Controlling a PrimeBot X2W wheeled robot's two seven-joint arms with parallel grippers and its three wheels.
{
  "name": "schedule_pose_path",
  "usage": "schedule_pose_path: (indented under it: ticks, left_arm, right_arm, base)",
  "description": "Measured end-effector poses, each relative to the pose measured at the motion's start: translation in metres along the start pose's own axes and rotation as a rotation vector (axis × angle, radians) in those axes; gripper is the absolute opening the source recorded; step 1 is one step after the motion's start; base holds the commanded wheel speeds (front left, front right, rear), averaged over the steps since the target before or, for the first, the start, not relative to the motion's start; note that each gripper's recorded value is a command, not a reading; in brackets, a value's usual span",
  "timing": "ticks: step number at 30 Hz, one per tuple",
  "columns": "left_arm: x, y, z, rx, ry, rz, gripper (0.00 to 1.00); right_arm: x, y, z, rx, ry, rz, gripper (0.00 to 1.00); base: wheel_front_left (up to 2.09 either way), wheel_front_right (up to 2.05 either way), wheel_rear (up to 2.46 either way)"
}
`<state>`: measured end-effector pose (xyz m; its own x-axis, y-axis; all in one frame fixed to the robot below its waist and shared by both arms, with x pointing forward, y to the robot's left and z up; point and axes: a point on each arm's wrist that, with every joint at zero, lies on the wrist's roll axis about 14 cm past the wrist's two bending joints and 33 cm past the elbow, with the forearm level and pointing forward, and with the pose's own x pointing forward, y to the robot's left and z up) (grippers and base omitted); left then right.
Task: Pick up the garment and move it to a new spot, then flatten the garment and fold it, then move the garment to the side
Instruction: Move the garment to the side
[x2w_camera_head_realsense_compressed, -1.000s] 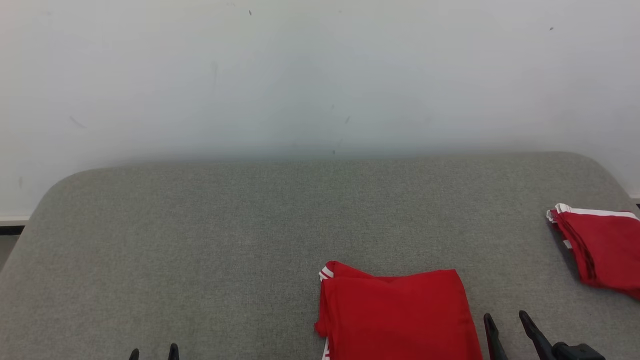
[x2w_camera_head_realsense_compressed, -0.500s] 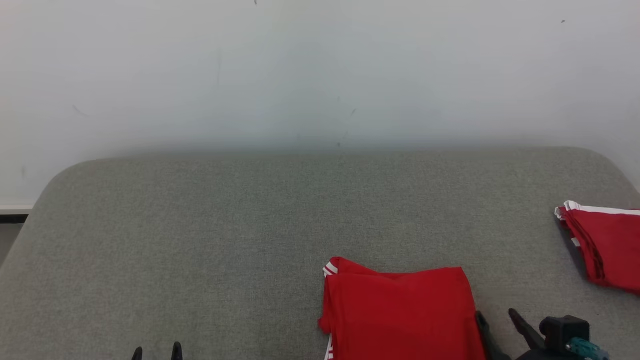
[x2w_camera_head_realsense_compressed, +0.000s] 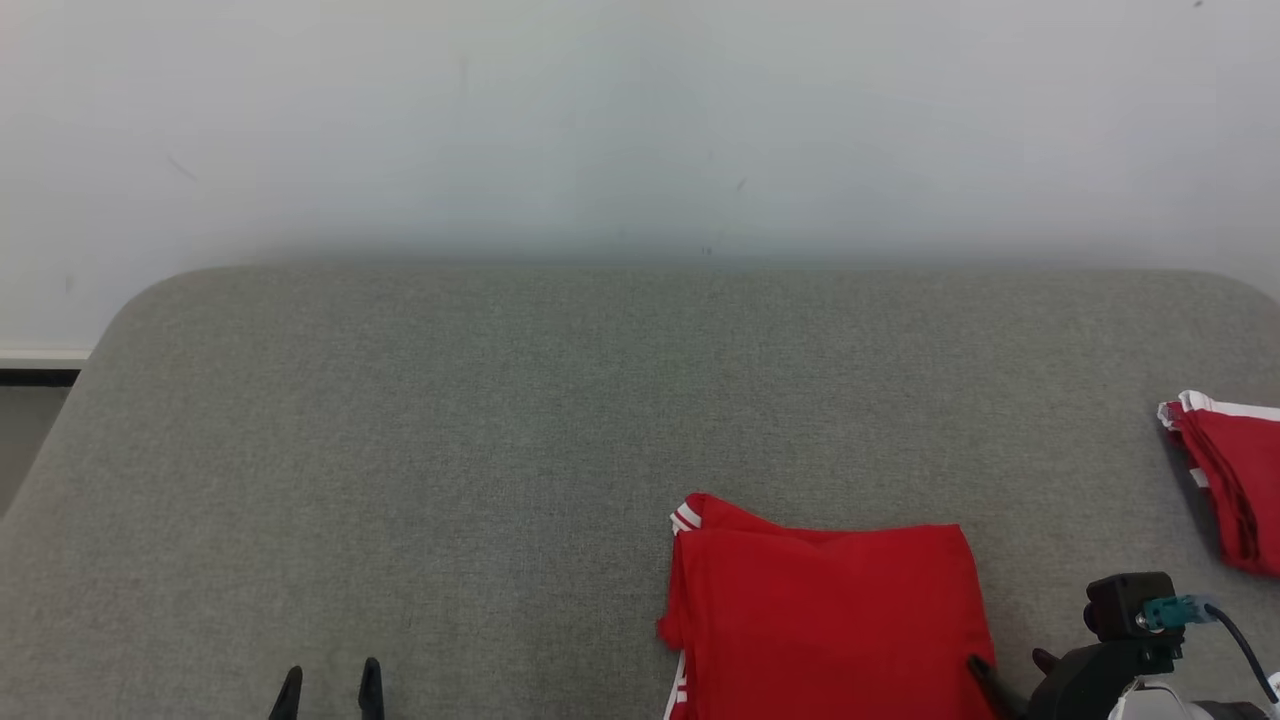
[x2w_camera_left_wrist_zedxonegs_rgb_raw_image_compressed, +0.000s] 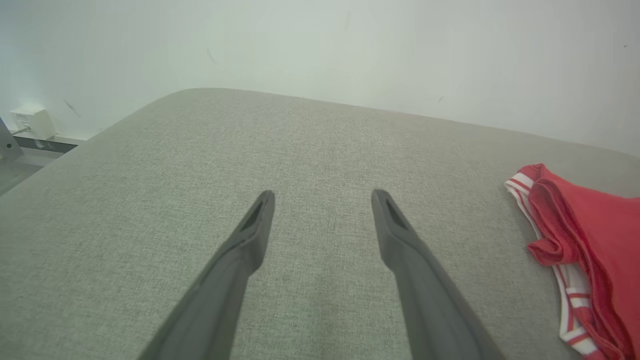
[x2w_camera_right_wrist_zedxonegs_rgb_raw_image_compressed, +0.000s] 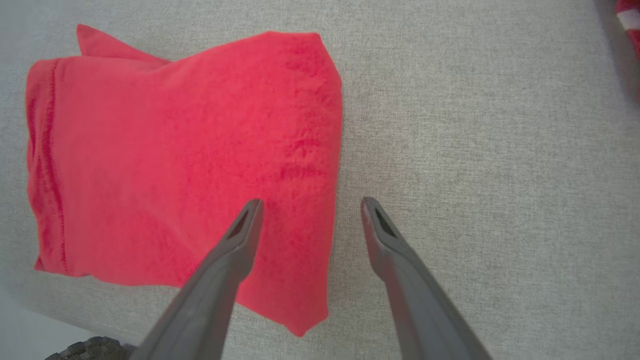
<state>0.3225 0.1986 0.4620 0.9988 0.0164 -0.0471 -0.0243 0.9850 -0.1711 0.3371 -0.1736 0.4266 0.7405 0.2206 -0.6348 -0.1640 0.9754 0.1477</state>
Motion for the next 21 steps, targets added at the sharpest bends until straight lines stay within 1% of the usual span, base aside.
schedule_pose_path:
  ticks: [5,21]
  left_arm:
    - [0.001,0.002,0.004,0.0,-0.011,0.01,1.0]
    - [0.013,0.003,0.011,0.008,-0.029,0.015,1.0]
  right_arm:
    - [0.003,0.005,0.001,-0.01,0.042,0.006,1.0]
    - [0.034,-0.008,-0.02,0.022,0.191,-0.022,1.0]
  base:
    - [0.0,0.0,0.0]
    - [0.0,0.0,0.0]
